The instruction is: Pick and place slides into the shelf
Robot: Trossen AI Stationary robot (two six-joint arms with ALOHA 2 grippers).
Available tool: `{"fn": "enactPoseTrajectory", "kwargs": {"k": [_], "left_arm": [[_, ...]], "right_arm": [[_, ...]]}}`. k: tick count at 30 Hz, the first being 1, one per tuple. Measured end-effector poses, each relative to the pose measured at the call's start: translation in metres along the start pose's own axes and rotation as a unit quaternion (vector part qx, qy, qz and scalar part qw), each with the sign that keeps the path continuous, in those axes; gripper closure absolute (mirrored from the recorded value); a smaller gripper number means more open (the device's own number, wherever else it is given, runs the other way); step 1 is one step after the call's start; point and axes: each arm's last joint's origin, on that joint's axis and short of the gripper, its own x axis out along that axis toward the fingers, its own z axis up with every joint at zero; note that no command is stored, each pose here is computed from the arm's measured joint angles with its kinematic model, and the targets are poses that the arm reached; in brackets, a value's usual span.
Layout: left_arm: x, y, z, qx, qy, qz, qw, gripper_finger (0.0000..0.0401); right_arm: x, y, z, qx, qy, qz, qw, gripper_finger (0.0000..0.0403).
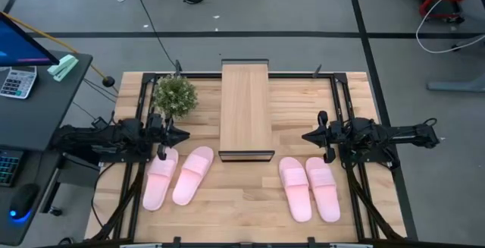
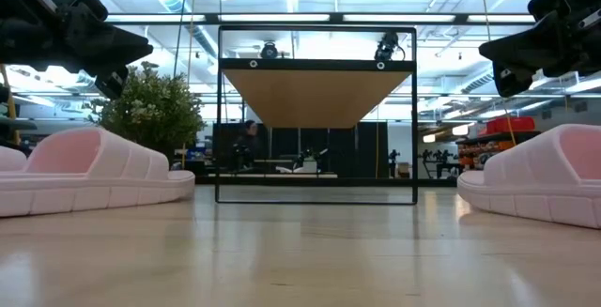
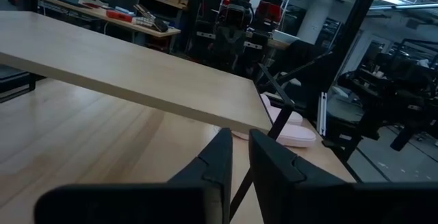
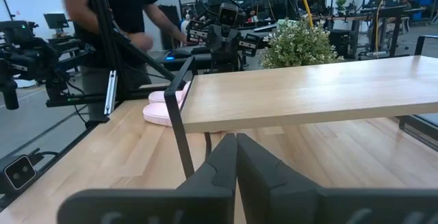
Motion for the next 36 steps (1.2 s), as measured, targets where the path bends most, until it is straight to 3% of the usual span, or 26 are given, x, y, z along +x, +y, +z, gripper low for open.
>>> {"fn": "enactPoseTrajectory", "kwargs": {"k": [36], "left_arm": [[0.0000, 0.0000, 0.0000, 0.000, 0.000, 0.000, 1.000, 0.0338]], "right_arm": [[0.0000, 0.0000, -0.0001, 0.000, 0.000, 0.000, 1.000, 0.0386]]}}
